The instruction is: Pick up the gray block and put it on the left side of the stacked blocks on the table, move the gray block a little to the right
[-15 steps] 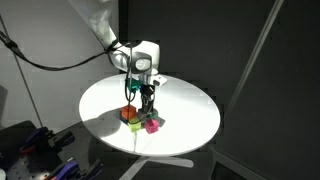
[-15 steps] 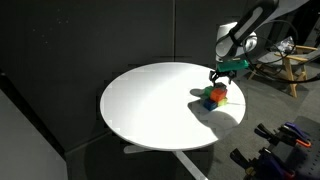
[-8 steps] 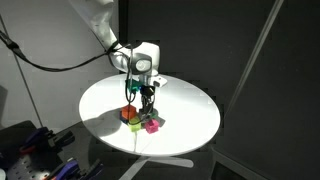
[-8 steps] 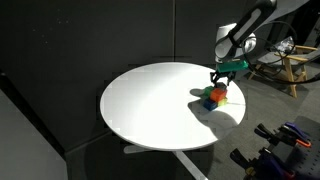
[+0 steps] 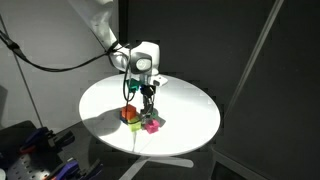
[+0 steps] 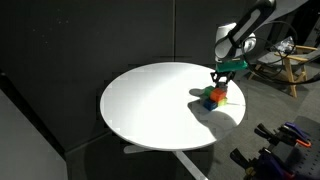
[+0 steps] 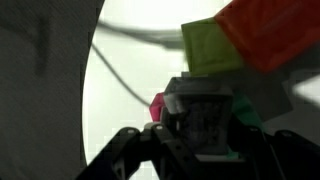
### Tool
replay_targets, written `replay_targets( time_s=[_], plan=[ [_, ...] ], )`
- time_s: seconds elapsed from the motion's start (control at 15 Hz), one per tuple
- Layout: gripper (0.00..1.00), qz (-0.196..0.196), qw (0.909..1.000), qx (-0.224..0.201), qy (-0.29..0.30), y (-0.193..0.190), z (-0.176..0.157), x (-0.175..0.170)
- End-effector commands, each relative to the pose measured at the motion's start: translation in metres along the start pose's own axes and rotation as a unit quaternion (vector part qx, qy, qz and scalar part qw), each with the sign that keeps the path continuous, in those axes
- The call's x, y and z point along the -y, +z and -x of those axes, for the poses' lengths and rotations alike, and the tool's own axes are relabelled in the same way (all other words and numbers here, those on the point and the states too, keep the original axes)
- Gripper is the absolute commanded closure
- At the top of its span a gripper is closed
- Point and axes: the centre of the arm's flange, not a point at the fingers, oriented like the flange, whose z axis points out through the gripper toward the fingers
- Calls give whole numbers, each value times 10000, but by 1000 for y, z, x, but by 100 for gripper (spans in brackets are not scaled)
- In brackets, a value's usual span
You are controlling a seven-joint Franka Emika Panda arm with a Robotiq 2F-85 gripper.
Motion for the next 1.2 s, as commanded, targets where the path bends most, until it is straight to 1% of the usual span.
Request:
replay_targets(
  time_s=[0.0,0.53,0.73,1.13],
  plan=[
    [74,111,9999,-102,65,-18,4,-8],
    [74,177,9997,-178,65,-47,5,-23],
    [74,139,9996,-209,-126,-60,12,-27],
    [74,60,9963,-361,-781,-85,36,-29]
  ],
)
